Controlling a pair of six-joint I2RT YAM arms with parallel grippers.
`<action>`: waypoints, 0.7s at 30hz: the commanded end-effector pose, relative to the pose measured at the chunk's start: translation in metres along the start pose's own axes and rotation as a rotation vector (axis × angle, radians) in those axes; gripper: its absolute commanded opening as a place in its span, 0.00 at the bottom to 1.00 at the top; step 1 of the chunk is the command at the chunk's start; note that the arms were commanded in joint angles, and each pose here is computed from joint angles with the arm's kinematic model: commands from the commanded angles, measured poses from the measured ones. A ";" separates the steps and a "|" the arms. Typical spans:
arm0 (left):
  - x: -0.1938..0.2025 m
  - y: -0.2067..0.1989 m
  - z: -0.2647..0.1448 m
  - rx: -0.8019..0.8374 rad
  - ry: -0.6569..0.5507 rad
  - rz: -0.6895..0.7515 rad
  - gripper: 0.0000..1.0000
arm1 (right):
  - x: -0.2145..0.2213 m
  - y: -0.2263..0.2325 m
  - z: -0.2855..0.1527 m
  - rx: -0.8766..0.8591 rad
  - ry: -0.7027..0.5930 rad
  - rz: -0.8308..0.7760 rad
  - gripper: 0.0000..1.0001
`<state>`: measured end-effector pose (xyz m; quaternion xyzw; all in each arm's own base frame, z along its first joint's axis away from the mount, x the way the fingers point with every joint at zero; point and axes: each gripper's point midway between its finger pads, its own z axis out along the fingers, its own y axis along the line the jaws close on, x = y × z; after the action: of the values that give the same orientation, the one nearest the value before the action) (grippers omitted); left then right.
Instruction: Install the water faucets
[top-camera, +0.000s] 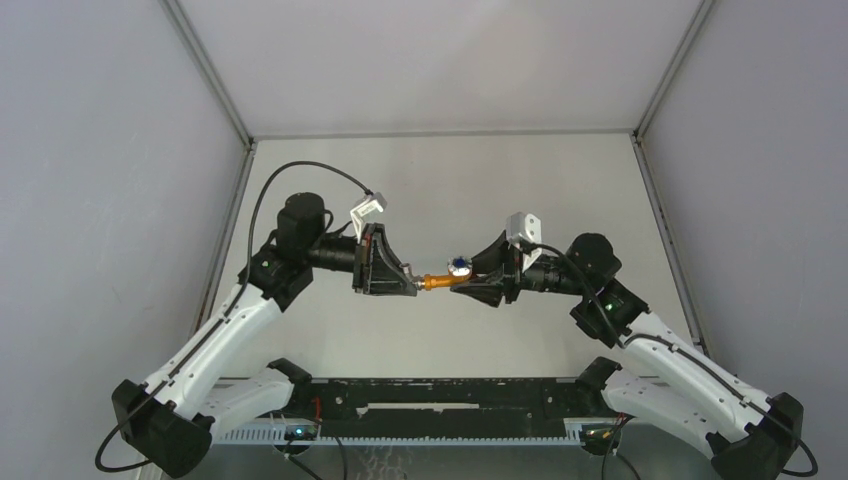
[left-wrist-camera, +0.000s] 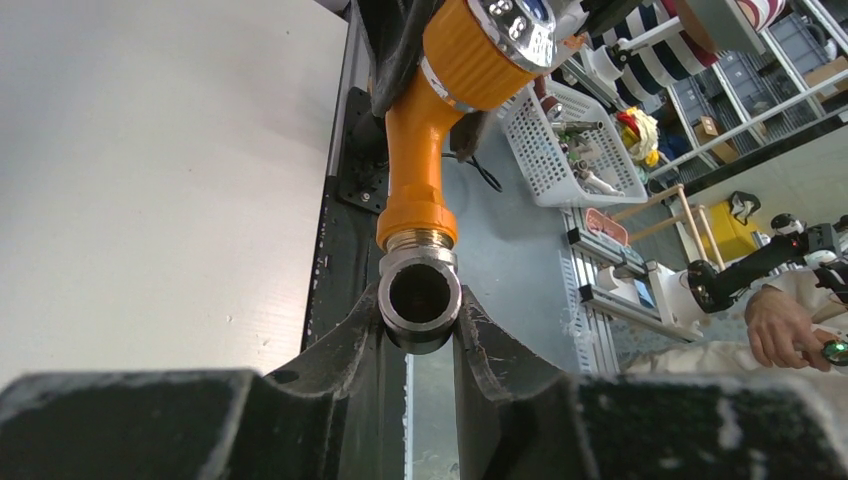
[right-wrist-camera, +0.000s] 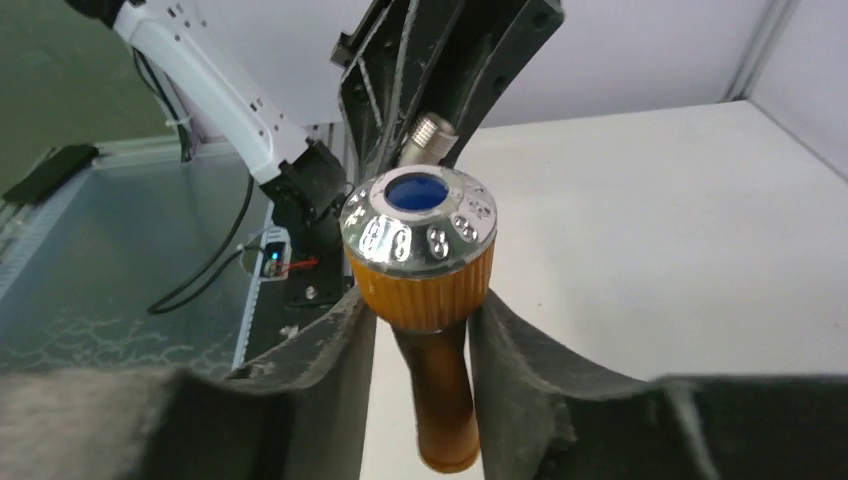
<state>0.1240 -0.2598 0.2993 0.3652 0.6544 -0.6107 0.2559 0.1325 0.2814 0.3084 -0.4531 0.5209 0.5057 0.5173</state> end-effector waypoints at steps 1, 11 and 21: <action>-0.022 -0.020 -0.004 0.042 -0.028 0.080 0.00 | -0.038 -0.008 0.003 0.064 -0.109 -0.014 0.32; -0.034 -0.009 -0.005 -0.059 -0.097 0.111 0.63 | -0.036 -0.022 0.001 0.175 -0.133 0.175 0.00; -0.049 0.011 -0.010 -0.196 -0.258 0.067 0.83 | -0.040 -0.024 0.000 0.185 -0.208 0.198 0.00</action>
<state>0.1464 -0.2569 0.3330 0.3211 0.6458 -0.5836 0.3732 0.1597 0.2800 0.3146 -0.3167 0.5928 0.5275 0.5197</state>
